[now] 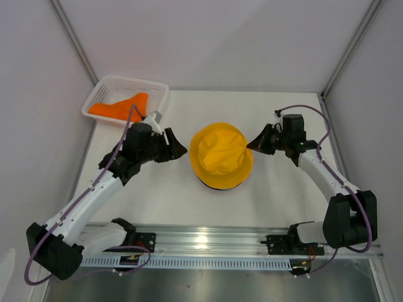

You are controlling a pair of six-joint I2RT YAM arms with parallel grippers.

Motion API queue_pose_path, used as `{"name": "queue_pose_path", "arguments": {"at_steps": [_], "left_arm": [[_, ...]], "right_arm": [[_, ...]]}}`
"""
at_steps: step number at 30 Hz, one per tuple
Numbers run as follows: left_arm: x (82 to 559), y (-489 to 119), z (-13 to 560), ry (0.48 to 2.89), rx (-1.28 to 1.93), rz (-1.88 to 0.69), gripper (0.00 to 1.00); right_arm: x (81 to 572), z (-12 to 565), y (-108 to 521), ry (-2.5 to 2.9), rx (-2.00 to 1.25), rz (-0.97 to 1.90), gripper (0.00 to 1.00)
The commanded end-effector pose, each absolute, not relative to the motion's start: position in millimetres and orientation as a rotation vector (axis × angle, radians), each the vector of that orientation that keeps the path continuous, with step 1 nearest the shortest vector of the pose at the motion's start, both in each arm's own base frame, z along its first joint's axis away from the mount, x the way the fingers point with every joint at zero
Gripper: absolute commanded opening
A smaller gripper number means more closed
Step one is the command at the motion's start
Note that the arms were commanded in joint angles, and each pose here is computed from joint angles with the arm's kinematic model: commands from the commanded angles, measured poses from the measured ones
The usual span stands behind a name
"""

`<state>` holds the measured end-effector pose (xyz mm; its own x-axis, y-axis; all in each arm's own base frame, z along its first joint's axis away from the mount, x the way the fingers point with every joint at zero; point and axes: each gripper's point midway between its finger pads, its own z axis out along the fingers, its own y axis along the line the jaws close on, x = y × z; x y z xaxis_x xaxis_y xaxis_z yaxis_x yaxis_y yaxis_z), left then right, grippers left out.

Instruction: Stack the hats

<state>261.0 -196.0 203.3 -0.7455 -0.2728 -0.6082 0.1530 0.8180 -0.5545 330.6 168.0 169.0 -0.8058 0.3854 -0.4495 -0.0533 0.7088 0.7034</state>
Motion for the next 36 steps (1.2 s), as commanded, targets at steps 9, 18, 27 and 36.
{"name": "queue_pose_path", "arguments": {"at_steps": [9,18,27,36], "left_arm": [[333,-190,268,2.03,-0.098,-0.815,0.65],[359,-234,268,1.988,-0.076,-1.068,0.65],[352,-254,244,2.045,-0.096,-1.146,0.63],[349,-254,208,2.163,-0.211,-1.102,0.63]], "right_arm": [[353,141,185,2.427,0.168,0.956,0.0],[370,149,193,2.451,0.121,0.923,0.0],[377,151,195,2.456,0.117,0.911,0.0],[380,159,199,2.441,0.098,0.911,0.0]]}}
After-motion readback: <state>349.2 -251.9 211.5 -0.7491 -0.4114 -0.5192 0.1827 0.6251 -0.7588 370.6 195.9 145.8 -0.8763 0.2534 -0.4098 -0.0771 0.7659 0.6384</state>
